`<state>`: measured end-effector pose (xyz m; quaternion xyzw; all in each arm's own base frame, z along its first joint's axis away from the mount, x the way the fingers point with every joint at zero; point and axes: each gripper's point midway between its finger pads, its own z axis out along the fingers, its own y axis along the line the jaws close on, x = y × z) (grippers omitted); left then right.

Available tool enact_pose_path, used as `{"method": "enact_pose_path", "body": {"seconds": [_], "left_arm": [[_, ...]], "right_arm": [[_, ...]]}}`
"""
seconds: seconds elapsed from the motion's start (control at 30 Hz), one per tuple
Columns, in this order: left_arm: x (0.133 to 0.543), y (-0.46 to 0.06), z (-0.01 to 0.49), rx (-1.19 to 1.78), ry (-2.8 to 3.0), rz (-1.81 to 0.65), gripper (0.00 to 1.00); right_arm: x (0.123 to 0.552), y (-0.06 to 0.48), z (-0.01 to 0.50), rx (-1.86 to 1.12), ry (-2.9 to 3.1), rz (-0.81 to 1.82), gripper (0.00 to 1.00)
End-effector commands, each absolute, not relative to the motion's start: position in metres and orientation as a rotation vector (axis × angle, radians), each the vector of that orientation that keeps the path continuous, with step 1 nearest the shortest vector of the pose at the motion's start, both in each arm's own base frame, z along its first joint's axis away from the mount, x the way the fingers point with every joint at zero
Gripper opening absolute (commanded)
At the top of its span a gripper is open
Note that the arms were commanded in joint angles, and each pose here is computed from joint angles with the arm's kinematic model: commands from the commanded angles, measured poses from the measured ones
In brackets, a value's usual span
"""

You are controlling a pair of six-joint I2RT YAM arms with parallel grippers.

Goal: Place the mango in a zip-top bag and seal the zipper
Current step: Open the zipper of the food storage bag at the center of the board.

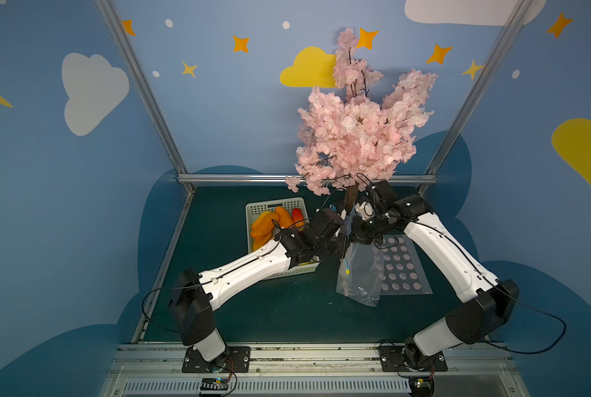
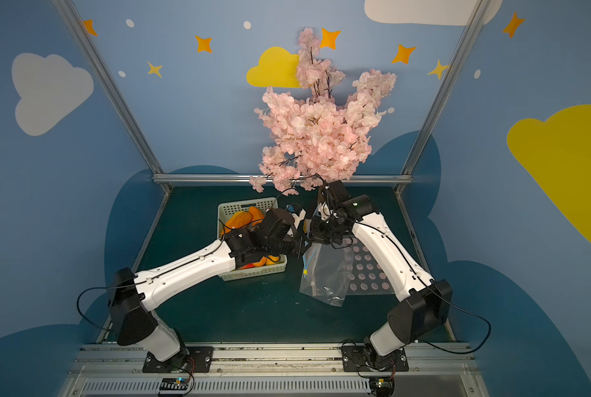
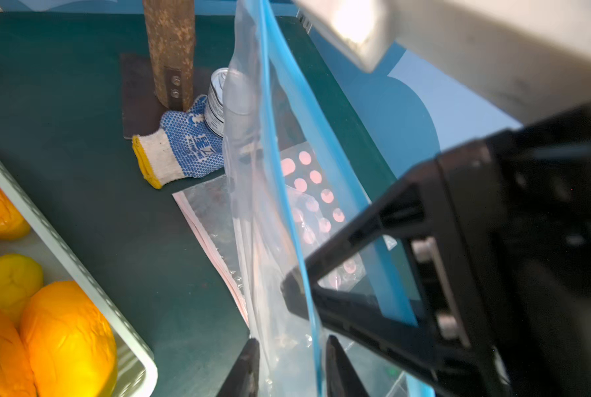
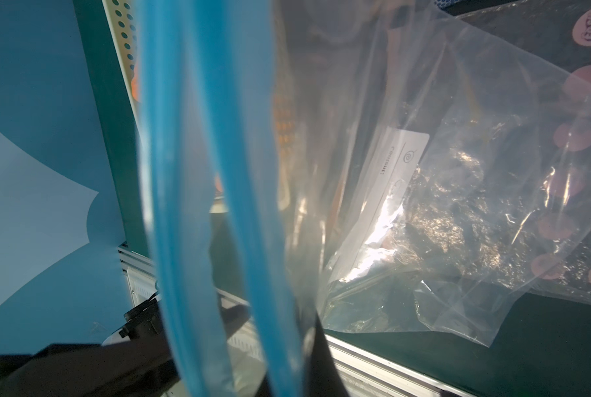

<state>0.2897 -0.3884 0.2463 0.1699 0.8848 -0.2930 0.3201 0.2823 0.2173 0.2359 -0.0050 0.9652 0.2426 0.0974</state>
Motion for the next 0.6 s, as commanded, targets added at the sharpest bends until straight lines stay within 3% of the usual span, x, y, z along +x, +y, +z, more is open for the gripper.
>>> {"method": "enact_pose_path", "body": {"seconds": [0.0,0.17,0.33,0.57], "left_arm": [[0.296,-0.380,0.254,0.427,2.317,-0.714,0.05],[0.289,-0.380,0.282,0.446,2.266,-0.773,0.03],[0.276,-0.388,0.300,0.500,2.242,-0.870,0.03],[0.276,-0.377,0.340,0.481,2.207,-0.856,0.03]], "right_arm": [[0.274,0.212,0.249,-0.039,2.836,0.693,0.00],[0.287,0.194,0.256,0.054,2.769,0.636,0.00],[0.310,0.203,0.281,0.038,2.613,0.726,0.20],[0.316,0.209,0.324,0.032,2.544,0.763,0.23]]}}
